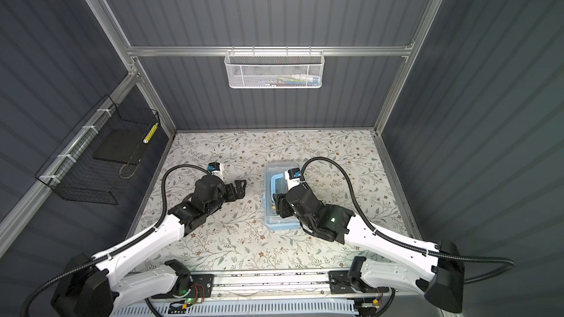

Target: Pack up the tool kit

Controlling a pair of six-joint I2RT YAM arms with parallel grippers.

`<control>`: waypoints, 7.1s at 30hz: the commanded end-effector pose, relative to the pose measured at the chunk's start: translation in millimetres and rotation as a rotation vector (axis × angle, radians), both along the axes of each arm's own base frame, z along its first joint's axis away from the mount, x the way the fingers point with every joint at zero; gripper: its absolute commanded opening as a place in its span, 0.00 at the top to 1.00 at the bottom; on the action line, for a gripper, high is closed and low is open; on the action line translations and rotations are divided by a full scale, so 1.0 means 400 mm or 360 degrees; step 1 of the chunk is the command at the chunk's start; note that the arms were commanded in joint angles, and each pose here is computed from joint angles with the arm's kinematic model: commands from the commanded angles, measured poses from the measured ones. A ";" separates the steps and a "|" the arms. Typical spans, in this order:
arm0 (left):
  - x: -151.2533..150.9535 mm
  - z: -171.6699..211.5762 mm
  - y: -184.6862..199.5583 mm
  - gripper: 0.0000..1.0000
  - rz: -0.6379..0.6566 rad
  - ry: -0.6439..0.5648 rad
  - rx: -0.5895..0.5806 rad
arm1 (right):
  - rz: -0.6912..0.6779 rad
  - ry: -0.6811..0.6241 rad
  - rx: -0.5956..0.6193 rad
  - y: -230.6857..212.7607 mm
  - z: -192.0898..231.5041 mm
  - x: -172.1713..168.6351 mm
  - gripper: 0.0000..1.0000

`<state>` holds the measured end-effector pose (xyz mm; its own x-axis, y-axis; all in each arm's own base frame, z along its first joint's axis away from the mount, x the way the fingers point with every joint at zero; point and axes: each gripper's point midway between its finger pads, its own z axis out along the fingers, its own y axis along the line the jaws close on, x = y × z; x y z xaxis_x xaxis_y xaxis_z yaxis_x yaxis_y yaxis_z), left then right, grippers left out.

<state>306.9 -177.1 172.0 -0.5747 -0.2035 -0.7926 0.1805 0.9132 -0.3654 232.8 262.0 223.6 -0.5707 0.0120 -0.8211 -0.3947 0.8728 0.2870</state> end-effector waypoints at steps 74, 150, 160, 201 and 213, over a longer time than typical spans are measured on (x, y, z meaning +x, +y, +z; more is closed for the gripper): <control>-0.090 -0.408 -0.185 0.04 -0.0230 -0.0099 0.0467 | 0.0017 0.0188 0.0070 -0.028 -0.119 0.049 0.18; -0.006 -0.097 -0.196 0.29 -0.0094 -0.0297 0.0018 | 0.0028 0.0326 0.0101 -0.032 -0.187 0.042 0.17; -0.010 -0.084 -0.231 0.39 -0.0170 -0.0273 -0.0063 | 0.0023 0.0333 0.0088 -0.037 -0.199 0.041 0.17; -0.107 -0.358 -0.239 0.39 -0.0329 -0.0117 0.0291 | 0.0010 0.0384 0.0002 -0.039 -0.230 0.054 0.16; -0.064 -0.376 -0.250 0.38 -0.0216 -0.0105 0.0415 | 0.0018 0.0385 0.0007 -0.031 -0.234 0.061 0.16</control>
